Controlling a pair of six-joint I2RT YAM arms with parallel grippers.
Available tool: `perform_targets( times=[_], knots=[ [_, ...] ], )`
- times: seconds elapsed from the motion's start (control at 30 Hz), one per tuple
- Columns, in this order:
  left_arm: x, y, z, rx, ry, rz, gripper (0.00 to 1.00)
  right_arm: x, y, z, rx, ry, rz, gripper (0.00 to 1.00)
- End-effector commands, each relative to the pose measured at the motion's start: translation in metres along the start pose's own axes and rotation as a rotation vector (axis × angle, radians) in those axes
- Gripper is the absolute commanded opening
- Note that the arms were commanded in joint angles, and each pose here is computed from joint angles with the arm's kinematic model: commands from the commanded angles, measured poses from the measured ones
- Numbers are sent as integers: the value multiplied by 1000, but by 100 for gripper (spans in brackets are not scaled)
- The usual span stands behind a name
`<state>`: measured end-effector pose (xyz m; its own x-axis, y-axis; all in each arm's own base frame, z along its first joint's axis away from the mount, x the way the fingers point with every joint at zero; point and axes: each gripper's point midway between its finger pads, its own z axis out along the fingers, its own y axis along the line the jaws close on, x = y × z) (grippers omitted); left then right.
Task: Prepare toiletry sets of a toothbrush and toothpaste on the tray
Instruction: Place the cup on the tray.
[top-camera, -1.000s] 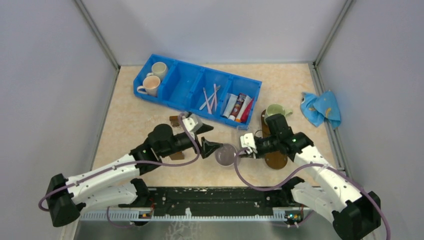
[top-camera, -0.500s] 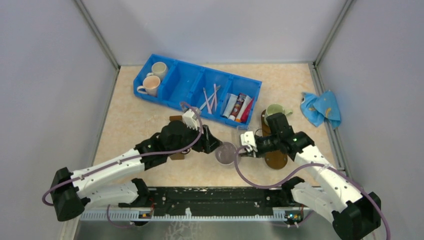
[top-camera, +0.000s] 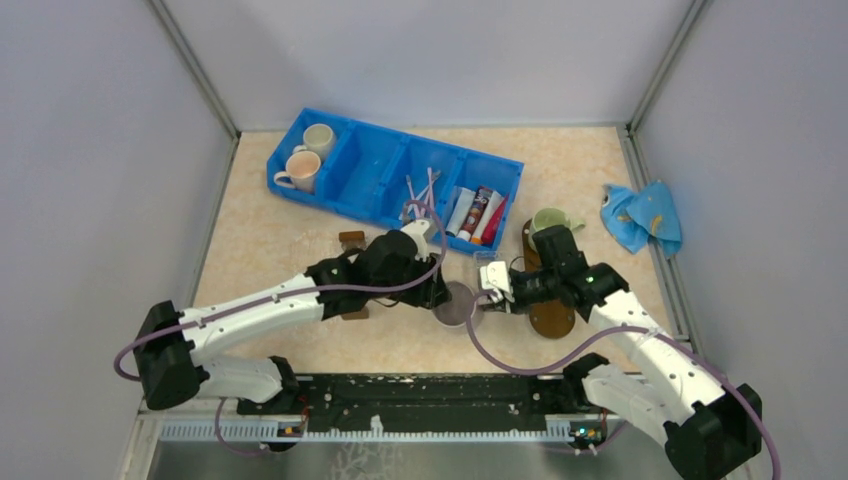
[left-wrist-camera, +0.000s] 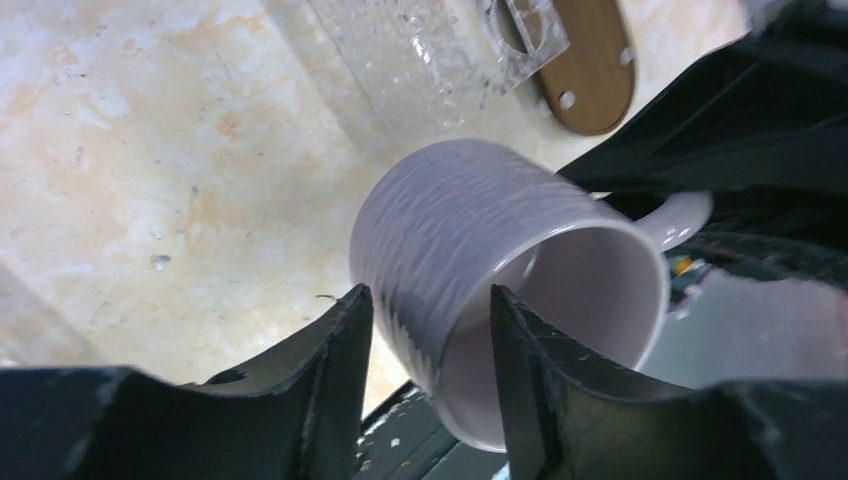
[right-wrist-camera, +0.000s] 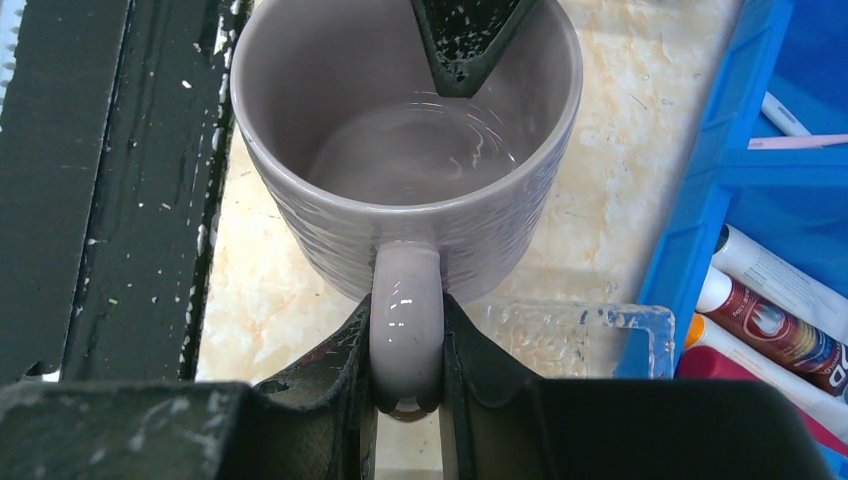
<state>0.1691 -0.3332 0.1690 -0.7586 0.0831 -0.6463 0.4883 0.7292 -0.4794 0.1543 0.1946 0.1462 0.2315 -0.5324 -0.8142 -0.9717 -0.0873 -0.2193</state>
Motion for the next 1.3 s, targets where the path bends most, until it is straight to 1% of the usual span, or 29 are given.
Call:
perform_targets(
  times=[0.0, 0.1, 0.23, 0.4, 0.47, 0.6, 0.73, 0.87, 1.1, 1.17, 1.2, 1.27],
  knots=[
    [9, 3, 1, -31, 65, 51, 44, -40, -27, -9, 71, -108, -117, 0],
    [8, 4, 2, -37, 64, 63, 29, -39, -26, -8, 69, -107, -121, 0],
    [5, 2, 2, -35, 63, 86, 0, -36, -25, -7, 68, -101, -122, 0],
    [-1, 3, 0, -61, 72, 116, 0, -34, -17, -3, 35, -95, -132, 1],
    [-4, 2, 1, -76, 87, 136, 0, -30, -15, 0, 25, -70, -136, 10],
    [-10, 0, 4, -93, 112, 170, 0, -22, -12, 6, 8, -18, -140, 21],
    [-13, 1, 5, -115, 133, 208, 0, -23, -12, 8, 3, -7, -144, 32],
    [-15, 1, 7, -132, 157, 233, 0, -22, -12, 9, 7, 6, -145, 38],
    [-17, -3, 8, -118, 164, 247, 0, -27, -17, 8, 26, -8, -125, 37],
    [-18, -4, 8, -111, 165, 247, 0, -30, -16, 8, 23, -14, -123, 30],
    [-17, -5, 7, -107, 166, 248, 0, -31, -15, 8, 17, -19, -121, 25],
    [-19, -6, 7, -105, 162, 251, 0, -33, -13, 7, 5, -25, -117, 8]
  ],
)
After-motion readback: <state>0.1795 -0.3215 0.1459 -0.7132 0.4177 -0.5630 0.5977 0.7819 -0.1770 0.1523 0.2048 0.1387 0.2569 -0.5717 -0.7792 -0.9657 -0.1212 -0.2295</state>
